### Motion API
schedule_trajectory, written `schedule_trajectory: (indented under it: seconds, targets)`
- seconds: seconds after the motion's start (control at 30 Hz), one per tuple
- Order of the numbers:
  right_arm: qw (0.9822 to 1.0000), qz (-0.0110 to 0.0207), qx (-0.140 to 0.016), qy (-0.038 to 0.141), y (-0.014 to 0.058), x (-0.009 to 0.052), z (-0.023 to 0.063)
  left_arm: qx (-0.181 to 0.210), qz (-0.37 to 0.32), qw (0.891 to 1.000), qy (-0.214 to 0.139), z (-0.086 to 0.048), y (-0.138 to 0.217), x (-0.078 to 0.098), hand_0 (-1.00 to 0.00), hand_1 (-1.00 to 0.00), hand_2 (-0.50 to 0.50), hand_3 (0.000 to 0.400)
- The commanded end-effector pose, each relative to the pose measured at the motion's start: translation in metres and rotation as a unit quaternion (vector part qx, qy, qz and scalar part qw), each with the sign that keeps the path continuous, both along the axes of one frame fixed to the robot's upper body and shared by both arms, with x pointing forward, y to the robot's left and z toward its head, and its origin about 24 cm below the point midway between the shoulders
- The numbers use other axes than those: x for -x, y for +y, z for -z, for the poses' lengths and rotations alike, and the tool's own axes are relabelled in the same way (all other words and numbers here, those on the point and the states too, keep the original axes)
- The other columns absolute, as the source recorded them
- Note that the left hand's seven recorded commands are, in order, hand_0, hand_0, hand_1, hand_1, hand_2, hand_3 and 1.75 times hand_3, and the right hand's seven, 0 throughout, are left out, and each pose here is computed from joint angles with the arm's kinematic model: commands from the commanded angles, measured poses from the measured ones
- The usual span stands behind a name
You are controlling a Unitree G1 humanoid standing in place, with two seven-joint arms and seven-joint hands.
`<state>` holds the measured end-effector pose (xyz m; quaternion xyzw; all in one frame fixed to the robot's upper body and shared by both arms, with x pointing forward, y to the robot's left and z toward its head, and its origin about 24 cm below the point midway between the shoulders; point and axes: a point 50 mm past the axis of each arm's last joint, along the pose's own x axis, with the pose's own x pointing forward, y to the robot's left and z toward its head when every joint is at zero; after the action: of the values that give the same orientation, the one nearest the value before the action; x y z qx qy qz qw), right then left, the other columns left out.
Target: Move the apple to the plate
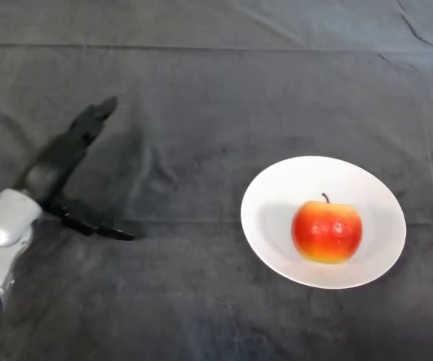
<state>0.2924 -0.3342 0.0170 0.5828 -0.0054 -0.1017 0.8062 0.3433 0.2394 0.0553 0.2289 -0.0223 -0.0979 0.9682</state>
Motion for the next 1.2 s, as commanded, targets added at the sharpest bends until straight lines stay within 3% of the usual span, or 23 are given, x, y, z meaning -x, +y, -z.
schedule_trajectory:
  seconds: [0.03,0.3,0.5,0.9,1.2]
  targets:
    - [0.9999,0.0111,0.004,-0.004,-0.0069,0.0015,-0.004,0.003,-0.06,0.998,0.017,0.003,0.038,0.013,0.0,0.0,0.0,0.0]
    - [0.9999,0.0111,0.004,-0.004,-0.0068,0.0015,-0.004,0.059,-0.131,0.99,0.003,-0.002,0.071,0.024,0.0,0.0,0.0,0.0]
    - [0.9999,0.0111,0.004,-0.004,-0.0068,0.0015,-0.004,0.111,-0.182,0.977,-0.005,0.0,0.088,0.033,0.0,0.0,0.0,0.0]
    - [0.9999,0.0111,0.004,-0.004,-0.0068,0.0015,-0.004,0.196,-0.267,0.943,-0.029,-0.006,0.123,0.049,0.0,0.0,0.0,0.0]
    - [0.9999,0.0111,0.004,-0.004,-0.0069,0.0015,-0.0041,0.249,-0.33,0.909,-0.052,-0.008,0.149,0.067,0.0,0.0,0.0,0.0]
